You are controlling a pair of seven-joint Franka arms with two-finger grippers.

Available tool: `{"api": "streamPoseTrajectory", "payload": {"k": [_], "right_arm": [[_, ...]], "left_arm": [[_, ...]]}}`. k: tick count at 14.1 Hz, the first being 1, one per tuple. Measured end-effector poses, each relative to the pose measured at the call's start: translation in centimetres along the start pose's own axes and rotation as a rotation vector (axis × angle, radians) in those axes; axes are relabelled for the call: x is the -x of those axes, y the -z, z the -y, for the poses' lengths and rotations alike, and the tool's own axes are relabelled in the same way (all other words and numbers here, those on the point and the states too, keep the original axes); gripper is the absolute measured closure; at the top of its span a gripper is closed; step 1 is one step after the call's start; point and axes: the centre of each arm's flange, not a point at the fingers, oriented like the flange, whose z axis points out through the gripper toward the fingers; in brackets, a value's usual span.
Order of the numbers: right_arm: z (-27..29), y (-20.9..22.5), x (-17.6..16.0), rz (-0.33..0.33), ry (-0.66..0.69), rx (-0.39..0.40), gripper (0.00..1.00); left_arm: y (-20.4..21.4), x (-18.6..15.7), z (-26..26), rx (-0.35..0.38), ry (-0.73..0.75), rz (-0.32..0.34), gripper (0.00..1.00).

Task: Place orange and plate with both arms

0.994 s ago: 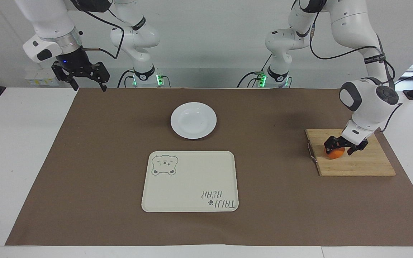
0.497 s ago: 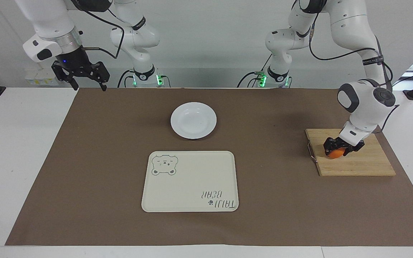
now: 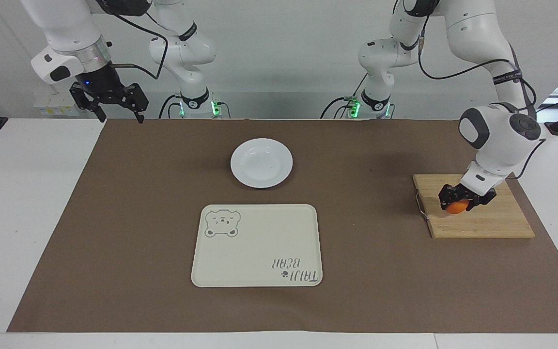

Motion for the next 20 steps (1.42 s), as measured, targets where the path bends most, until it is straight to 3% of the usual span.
{"api": "streamPoseTrajectory", "payload": {"k": [6,10,20], "right_arm": [[0.0,-0.2,0.0,0.004,0.000,0.000,0.00],[0.0,-0.3,0.1,0.005,0.000,0.000,0.00],[0.0,-0.3,0.4,0.008,0.000,-0.001,0.00]], "left_arm": [[9.4,0.2,-4.9,0.020,0.008,0.058,0.24],[13.9,2.4,-9.1,0.023,0.015,0.089,0.24],[10.2,3.1,-20.6,0.018,0.048,0.089,0.24]]}}
